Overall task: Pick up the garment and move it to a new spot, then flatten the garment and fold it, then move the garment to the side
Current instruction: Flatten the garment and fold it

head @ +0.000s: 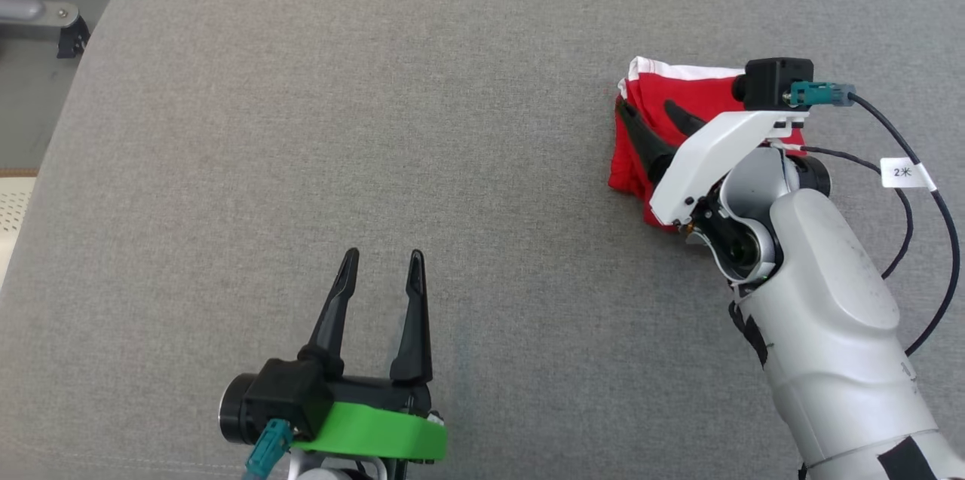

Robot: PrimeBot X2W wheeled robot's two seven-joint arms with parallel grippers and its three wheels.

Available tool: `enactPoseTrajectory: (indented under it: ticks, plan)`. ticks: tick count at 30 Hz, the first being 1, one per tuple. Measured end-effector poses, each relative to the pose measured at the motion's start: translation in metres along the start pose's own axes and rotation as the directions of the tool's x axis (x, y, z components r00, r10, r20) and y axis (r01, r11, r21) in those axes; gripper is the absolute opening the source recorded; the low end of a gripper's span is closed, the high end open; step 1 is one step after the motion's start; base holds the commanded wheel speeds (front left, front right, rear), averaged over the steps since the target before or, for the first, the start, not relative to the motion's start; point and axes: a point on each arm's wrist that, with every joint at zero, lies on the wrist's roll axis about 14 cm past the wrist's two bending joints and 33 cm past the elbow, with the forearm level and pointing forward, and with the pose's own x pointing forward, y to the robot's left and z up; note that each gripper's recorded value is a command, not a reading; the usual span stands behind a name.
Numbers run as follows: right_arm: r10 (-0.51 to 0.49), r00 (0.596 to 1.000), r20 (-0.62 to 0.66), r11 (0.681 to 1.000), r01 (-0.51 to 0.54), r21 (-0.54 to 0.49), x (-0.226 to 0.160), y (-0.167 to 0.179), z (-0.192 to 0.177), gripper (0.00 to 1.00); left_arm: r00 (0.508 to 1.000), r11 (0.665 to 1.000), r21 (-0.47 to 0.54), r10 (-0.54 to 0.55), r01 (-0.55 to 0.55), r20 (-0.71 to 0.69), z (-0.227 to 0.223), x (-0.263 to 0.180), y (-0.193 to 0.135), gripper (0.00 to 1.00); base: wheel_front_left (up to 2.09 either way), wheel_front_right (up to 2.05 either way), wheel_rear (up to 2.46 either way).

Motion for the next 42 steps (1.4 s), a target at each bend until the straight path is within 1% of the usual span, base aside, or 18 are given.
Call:
enactPoseTrajectory:
  ticks: [4,7,8,12,15,17,20,21,22,23,24,27,28,29,34,36,39,42]
  plan:
    - [0.055,0.997,0.056,0.998,-0.057,0.04,-0.014,0.017,0.003,1.0,1.0,1.0,0.004,0.003,-0.003,0.014,0.005,-0.001,0.001,1.0,0.0,0.0,0.0]
    - [0.076,0.989,0.13,0.997,-0.079,0.019,-0.03,0.027,0.012,1.0,1.0,1.0,0.011,0.006,-0.007,0.02,0.006,-0.003,0.003,1.0,0.0,0.0,0.0]
    - [0.073,0.984,0.164,0.997,-0.072,-0.014,-0.037,0.025,0.017,1.0,1.0,1.0,0.012,0.007,-0.008,0.02,0.006,-0.005,0.003,1.0,0.0,0.0,0.0]
    - [0.004,0.959,0.283,0.988,0.04,-0.15,-0.073,-0.005,0.032,1.0,0.999,1.0,0.021,-0.008,0.007,0.032,0.01,-0.005,-0.001,1.0,0.0,0.0,0.0]
    - [-0.035,0.936,0.35,0.971,0.115,-0.209,-0.098,-0.021,0.036,1.0,0.999,0.999,0.026,-0.021,0.02,0.041,0.012,-0.008,-0.005,1.0,0.0,0.0,0.0]
    - [-0.07,0.916,0.395,0.962,0.167,-0.217,-0.115,-0.034,0.039,1.0,0.999,0.999,0.032,-0.021,0.02,0.044,0.013,-0.011,-0.004,1.0,0.0,0.0,0.0]
    - [-0.113,0.898,0.426,0.93,0.246,-0.273,-0.137,-0.052,0.038,1.0,0.998,0.999,0.041,-0.023,0.021,0.05,0.015,-0.016,-0.004,1.0,0.0,0.0,0.0]
    - [-0.127,0.89,0.438,0.926,0.265,-0.27,-0.143,-0.058,0.039,1.0,0.998,0.999,0.043,-0.024,0.022,0.054,0.017,-0.017,-0.005,1.0,0.0,0.0,0.0]
    - [-0.142,0.886,0.441,0.924,0.279,-0.262,-0.147,-0.062,0.038,0.73,0.998,0.999,0.044,-0.029,0.027,0.059,0.018,-0.018,-0.006,1.0,0.0,0.0,0.0]
    - [-0.153,0.885,0.44,0.922,0.287,-0.258,-0.149,-0.065,0.036,0.43,0.997,0.999,0.045,-0.034,0.031,0.064,0.02,-0.018,-0.006,1.0,0.0,0.0,0.0]
    - [-0.168,0.884,0.436,0.918,0.301,-0.259,-0.151,-0.071,0.035,0.0,0.997,0.999,0.045,-0.033,0.03,0.066,0.02,-0.018,-0.006,1.0,0.0,0.0,0.0]
    - [-0.215,0.891,0.401,0.906,0.335,-0.259,-0.149,-0.089,0.029,0.0,0.997,0.999,0.044,-0.032,0.029,0.063,0.02,-0.019,-0.005,1.0,0.0,0.0,0.0]
    - [-0.229,0.895,0.383,0.908,0.338,-0.246,-0.145,-0.093,0.026,0.0,0.998,0.999,0.043,-0.032,0.03,0.062,0.019,-0.018,-0.005,1.0,0.0,0.0,0.0]
    - [-0.241,0.898,0.368,0.916,0.336,-0.221,-0.139,-0.096,0.024,0.0,0.998,0.999,0.042,-0.033,0.03,0.061,0.019,-0.017,-0.005,1.0,0.0,0.0,0.0]
    - [-0.259,0.932,0.253,0.913,0.321,-0.251,-0.102,-0.107,0.006,0.0,0.999,0.999,0.032,-0.019,0.018,0.042,0.013,-0.012,-0.003,1.0,0.0,0.0,0.0]
    - [-0.261,0.945,0.2,0.932,0.3,-0.205,-0.084,-0.104,-0.008,0.0,0.999,1.0,0.027,-0.008,0.008,0.032,0.01,-0.011,-0.001,1.0,0.0,0.0,0.0]
    - [-0.26,0.958,0.125,0.936,0.282,-0.21,-0.065,-0.106,-0.029,0.0,1.0,1.0,0.03,0.009,-0.01,0.022,0.007,-0.009,0.004,1.0,0.0,0.0,0.0]
    - [-0.245,0.965,0.097,0.945,0.26,-0.196,-0.049,-0.102,-0.041,0.0,0.999,0.999,0.032,0.029,-0.03,0.015,0.005,-0.009,0.009,1.0,0.0,0.0,0.0]
